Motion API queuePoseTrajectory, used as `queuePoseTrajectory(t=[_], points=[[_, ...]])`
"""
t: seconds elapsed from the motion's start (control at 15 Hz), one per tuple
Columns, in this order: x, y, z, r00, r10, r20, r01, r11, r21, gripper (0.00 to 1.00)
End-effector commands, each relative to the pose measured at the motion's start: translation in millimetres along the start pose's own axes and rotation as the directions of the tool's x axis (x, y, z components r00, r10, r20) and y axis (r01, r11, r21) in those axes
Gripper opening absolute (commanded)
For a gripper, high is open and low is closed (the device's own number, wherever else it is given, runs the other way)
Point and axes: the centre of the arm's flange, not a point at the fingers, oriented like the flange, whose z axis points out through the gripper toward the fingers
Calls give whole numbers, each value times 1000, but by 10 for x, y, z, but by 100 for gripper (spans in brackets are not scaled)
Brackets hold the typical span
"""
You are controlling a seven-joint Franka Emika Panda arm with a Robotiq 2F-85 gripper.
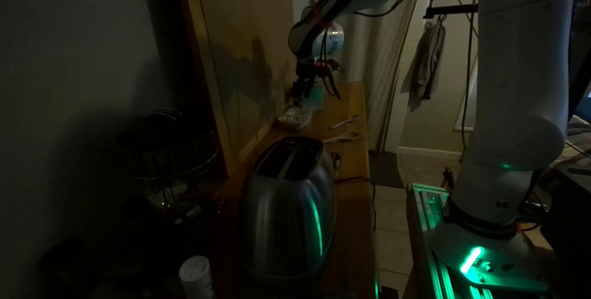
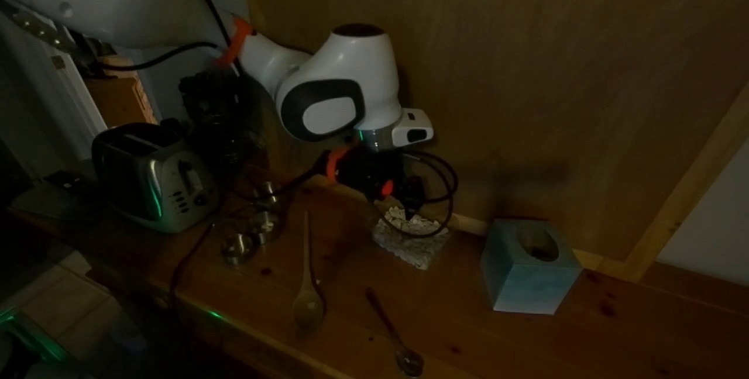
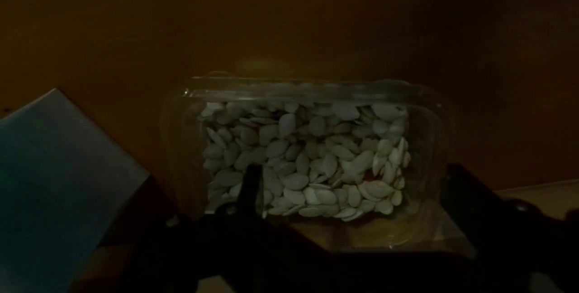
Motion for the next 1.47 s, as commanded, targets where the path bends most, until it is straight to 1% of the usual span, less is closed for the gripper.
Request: queuePoseTrajectory(t=[0.0, 0.33, 0.73, 0.8, 0.87, 0.93, 1.07, 1.13, 1.2, 1.27, 1.33, 1.4], points=[[228, 194, 236, 1000, -4, 14, 3, 1000, 22, 100], [226, 230, 503, 998, 21, 64, -23, 999, 40, 100], [265, 316, 638, 995, 48, 83, -52, 997, 49, 100], [266, 333, 655, 995, 51, 87, -56, 997, 50, 88], [263, 330, 655, 995, 53, 89, -58, 997, 53, 72], [278, 341, 668, 994, 58, 93, -64, 996, 55, 66], [272, 347, 698, 993, 64, 97, -70, 996, 59, 50], [282, 348, 705, 993, 69, 100, -75, 995, 61, 52], [269, 343, 726, 992, 73, 105, -80, 995, 63, 80], [279, 346, 735, 991, 76, 109, -83, 994, 64, 82], [281, 345, 754, 991, 79, 111, -86, 994, 66, 82], [275, 342, 775, 990, 82, 115, -90, 994, 67, 88]])
